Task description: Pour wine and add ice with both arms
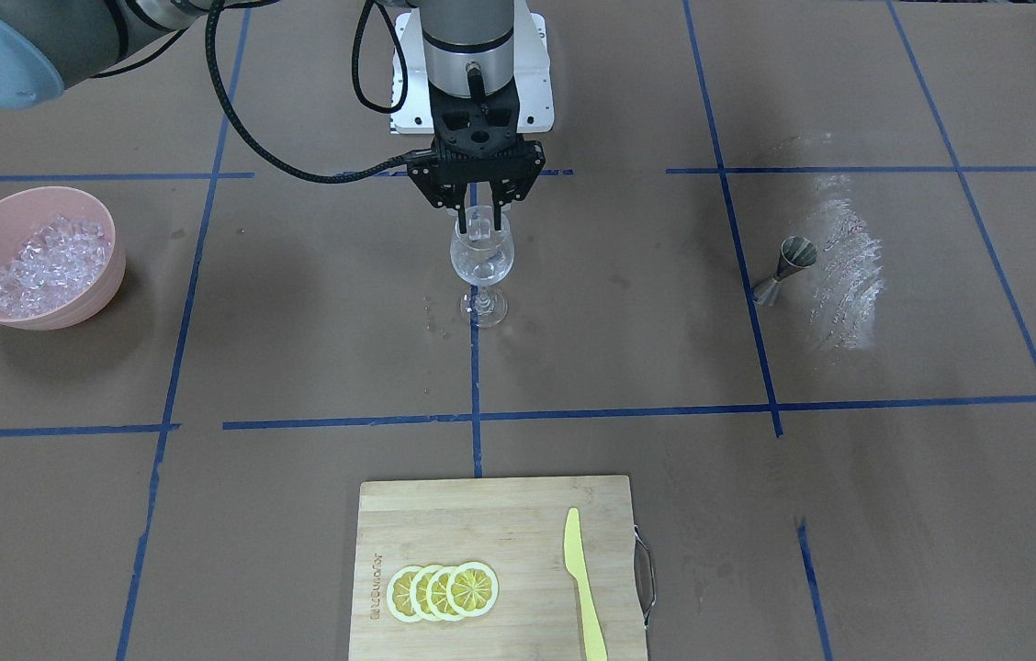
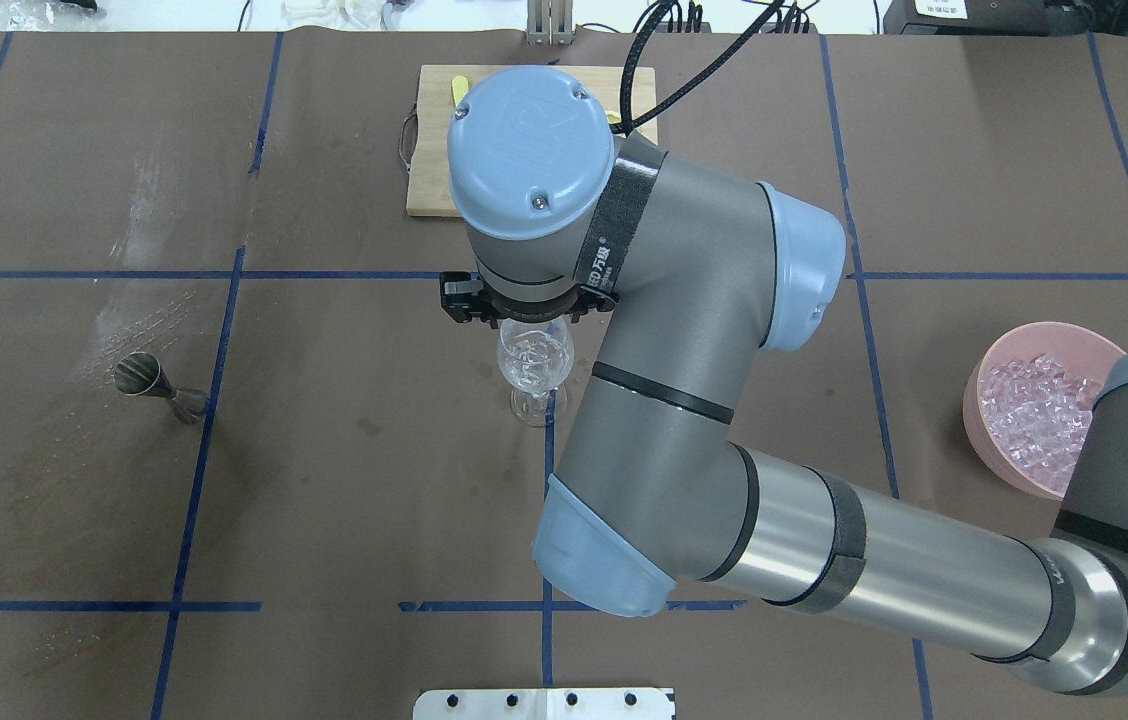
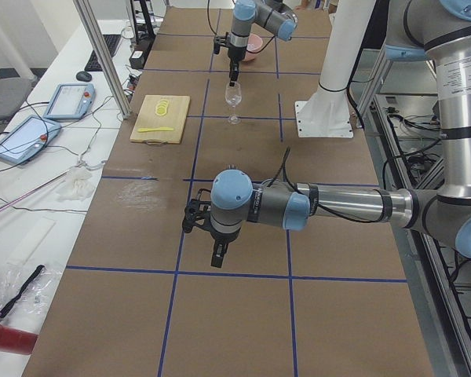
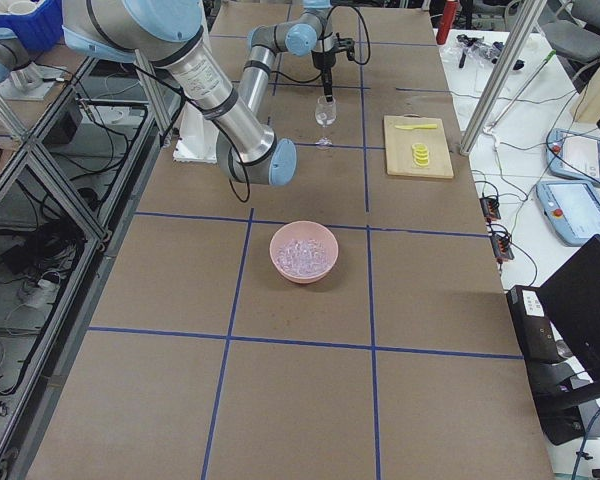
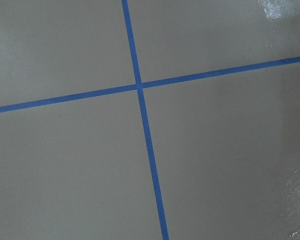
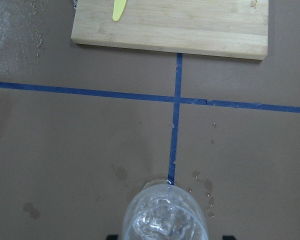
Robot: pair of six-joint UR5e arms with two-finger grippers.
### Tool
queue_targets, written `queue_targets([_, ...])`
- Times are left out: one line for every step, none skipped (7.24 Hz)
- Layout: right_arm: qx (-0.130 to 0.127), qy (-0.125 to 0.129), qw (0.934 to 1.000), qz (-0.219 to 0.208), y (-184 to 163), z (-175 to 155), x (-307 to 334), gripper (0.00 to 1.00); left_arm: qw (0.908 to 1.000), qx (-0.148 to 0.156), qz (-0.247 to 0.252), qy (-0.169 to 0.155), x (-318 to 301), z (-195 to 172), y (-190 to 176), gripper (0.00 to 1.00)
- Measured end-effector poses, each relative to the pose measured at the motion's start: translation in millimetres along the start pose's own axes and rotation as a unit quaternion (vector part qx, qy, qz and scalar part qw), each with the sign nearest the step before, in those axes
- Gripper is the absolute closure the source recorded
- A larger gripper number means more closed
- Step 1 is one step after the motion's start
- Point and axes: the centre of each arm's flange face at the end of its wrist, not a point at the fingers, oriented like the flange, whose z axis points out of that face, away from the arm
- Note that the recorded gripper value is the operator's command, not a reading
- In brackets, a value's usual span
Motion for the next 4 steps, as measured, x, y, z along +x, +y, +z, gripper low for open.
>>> queue_targets([0.0, -0.001, 1.0, -0.001, 0, -2, 0, 0.0, 1.0, 0.001, 0.0, 0.0, 0, 0, 0, 0.0])
queue_targets([0.001, -0.003, 1.0, -0.001, -3, -5, 3, 0.0, 1.0, 0.001, 0.0, -0.001, 0, -1, 0, 0.0])
queue_targets([-0.001, -0.007, 1.0, 0.003, -13, -11, 17, 0.0, 1.0, 0.001, 0.001, -0.001, 0, -1, 0, 0.0])
queue_targets([-0.007, -0.013, 0.9999, 0.002, -31, -19, 49, 0.0, 1.0, 0.001, 0.001, -0.001, 0, -1, -1, 0.0])
